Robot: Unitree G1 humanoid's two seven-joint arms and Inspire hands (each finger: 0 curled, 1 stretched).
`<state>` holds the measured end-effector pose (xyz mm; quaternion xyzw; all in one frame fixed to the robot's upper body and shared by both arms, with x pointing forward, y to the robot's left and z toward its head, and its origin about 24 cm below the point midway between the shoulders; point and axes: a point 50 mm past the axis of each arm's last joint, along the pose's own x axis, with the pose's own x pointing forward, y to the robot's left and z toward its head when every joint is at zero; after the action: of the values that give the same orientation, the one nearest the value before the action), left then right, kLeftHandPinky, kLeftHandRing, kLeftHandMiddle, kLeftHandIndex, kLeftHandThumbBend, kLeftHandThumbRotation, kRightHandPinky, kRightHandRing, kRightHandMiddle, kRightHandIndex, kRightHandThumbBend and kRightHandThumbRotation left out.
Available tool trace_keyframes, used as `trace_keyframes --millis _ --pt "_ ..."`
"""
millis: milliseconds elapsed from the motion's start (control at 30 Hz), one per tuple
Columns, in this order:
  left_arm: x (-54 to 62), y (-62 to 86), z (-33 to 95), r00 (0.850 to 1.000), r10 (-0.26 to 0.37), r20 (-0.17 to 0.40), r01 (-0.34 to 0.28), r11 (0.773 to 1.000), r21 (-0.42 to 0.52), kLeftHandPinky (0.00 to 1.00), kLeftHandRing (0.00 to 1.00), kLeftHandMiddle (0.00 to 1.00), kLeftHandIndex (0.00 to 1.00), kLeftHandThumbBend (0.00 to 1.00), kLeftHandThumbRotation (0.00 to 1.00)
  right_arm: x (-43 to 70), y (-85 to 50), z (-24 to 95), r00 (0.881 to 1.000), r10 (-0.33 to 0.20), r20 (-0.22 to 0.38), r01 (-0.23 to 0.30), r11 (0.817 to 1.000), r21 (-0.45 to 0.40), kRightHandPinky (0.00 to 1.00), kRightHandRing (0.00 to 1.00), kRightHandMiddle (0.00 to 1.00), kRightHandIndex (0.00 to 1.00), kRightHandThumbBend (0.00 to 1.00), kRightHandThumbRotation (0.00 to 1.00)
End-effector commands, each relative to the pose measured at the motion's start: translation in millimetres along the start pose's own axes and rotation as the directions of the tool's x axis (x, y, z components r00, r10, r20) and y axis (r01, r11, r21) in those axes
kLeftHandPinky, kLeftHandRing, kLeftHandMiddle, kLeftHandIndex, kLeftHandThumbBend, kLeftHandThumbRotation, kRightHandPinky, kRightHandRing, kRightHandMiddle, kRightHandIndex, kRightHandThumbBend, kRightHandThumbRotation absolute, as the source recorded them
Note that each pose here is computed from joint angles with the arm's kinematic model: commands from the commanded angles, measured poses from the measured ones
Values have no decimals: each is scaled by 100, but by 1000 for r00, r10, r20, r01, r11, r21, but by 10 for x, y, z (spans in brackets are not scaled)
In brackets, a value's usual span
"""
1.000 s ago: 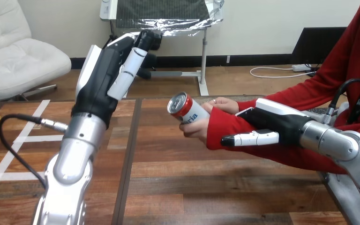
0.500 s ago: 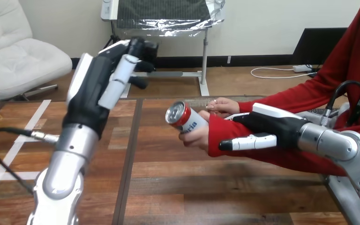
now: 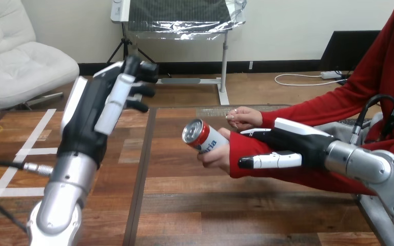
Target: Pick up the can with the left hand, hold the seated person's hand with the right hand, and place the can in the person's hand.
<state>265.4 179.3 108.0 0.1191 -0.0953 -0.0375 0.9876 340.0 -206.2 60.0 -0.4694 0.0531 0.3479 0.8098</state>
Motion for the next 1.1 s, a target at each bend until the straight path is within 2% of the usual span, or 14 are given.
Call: trace_keyframes --millis 0,267,467,667,867,900,967,1000,1067 --pt "-16 32 139 997 34 71 -33 999 -15 53 64 68 63 58 100 2 -102 133 995 -74 65 75 997 -9 78 89 91 92 100 99" --pt "-87 17 103 995 67 72 -64 997 -43 53 63 67 61 53 100 -26 -82 129 989 -134 58 135 991 -13 76 87 90 92 100 100" --pt "-145 14 73 992 91 83 -86 994 -67 52 62 67 59 48 100 -46 -59 150 974 -219 60 219 976 2 73 86 88 91 100 100" --pt "-209 21 33 990 112 81 -105 991 -85 53 62 67 58 46 100 -69 -20 174 944 -320 86 314 947 70 71 85 88 92 94 100" --pt "-266 34 -10 989 127 76 -121 990 -78 55 63 68 58 45 100 -89 26 181 910 -402 102 376 903 207 74 88 91 93 91 100" --pt "-278 38 -21 989 130 75 -124 989 -77 55 63 68 58 45 100 -96 36 188 900 -421 118 385 891 239 75 89 92 94 91 100" --pt "-290 41 -33 988 132 74 -127 989 -77 55 64 68 59 44 100 -106 45 196 888 -440 136 394 878 270 79 91 93 94 84 100" --pt "-302 44 -44 988 136 73 -130 988 -79 55 64 68 59 44 100 -114 54 207 875 -460 148 405 865 297 80 92 94 95 83 100" --pt "-313 46 -55 988 139 72 -133 988 -81 56 64 68 59 43 100 -122 62 217 862 -482 159 415 850 323 82 92 94 94 81 100"
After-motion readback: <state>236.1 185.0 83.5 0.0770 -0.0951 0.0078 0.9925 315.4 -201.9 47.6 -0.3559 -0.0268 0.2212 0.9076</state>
